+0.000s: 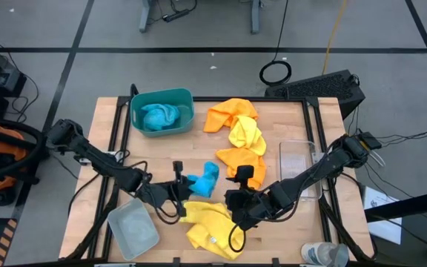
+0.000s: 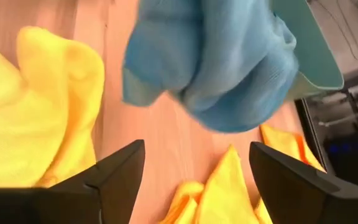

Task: Sort microfiber towel by color & place in baskets
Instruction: Put the blue microfiber cloth into the blue bin

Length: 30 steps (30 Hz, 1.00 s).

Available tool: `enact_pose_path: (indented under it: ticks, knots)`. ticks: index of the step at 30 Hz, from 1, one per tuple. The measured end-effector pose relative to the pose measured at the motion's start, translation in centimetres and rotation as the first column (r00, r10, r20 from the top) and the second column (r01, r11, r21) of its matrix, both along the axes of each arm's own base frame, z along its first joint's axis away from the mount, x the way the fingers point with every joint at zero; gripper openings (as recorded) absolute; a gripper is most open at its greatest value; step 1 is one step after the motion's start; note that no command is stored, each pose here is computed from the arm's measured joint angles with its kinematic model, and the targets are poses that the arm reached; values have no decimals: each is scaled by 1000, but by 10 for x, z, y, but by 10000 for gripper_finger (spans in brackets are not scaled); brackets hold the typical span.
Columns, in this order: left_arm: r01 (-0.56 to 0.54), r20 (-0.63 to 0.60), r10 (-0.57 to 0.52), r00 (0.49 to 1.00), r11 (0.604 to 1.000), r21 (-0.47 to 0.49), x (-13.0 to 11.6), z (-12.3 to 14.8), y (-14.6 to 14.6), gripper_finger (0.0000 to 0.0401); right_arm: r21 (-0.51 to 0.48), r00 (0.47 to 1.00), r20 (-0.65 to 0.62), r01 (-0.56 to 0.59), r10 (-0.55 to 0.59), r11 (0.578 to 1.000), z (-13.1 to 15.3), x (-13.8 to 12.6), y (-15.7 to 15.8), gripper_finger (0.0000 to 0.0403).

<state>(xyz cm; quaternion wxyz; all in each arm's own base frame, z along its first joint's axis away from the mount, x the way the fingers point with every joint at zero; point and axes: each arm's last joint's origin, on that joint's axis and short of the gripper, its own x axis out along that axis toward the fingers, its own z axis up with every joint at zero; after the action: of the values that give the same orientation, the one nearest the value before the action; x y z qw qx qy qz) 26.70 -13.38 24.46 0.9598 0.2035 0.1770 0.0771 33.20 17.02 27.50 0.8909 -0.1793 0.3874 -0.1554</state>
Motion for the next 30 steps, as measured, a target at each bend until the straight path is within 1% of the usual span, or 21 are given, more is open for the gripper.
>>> enact_pose_path:
  ticks: [2, 4, 7, 8, 11, 13, 15, 17, 19, 21, 24, 27, 28, 30]
  knots:
    - [-52, 19, 51, 999, 998, 40, -4, 9, 7, 28, 17, 1000, -5, 30, -30, 999, -3, -3, 1, 274]
    - [-144, 41, 141, 989, 986, 85, -10, 18, 17, 27, 46, 998, 5, 69, -69, 997, -10, -5, 0, 269]
    - [-287, 68, 280, 958, 946, 148, -18, 31, 36, 30, 61, 995, -8, 104, -104, 993, -26, -10, 0, 261]
    - [-311, 60, 305, 950, 935, 173, -21, 34, 43, 30, 61, 994, -8, 105, -105, 993, -31, -11, 1, 258]
    - [-383, 40, 383, 923, 901, 206, -27, 43, 71, 30, 52, 994, 0, 108, -108, 993, -42, -13, 0, 251]
    - [-434, 25, 439, 898, 875, 213, -32, 47, 90, 30, 53, 994, 18, 110, -112, 992, -48, -13, 0, 246]
    - [-448, -15, 459, 888, 873, 191, -36, 49, 111, 30, 65, 993, 43, 106, -109, 992, -49, -11, 0, 241]
    - [-449, -47, 459, 887, 883, 139, -38, 50, 131, 30, 52, 993, 73, 89, -93, 995, -48, -8, 1, 236]
    - [-465, -88, 474, 876, 879, 108, -42, 49, 152, 30, 30, 994, 90, 67, -69, 997, -46, -5, 2, 231]
    - [-491, -125, 498, 858, 867, 88, -45, 47, 173, 30, 23, 994, 102, 48, -50, 999, -45, -4, 3, 226]
    - [-536, -177, 543, 821, 839, 91, -51, 41, 204, 30, 15, 994, 102, 32, -33, 999, -44, -3, 4, 219]
    - [-571, -218, 574, 789, 817, 82, -59, 30, 232, 30, 12, 994, 100, 31, -32, 999, -44, -3, 4, 212]
    - [-578, -230, 578, 783, 812, 75, -61, 25, 241, 30, 11, 994, 100, 32, -33, 999, -44, -3, 4, 210]
    - [-582, -222, 574, 788, 812, 32, -63, 20, 258, 30, 9, 994, 102, 35, -36, 999, -44, -2, 3, 206]
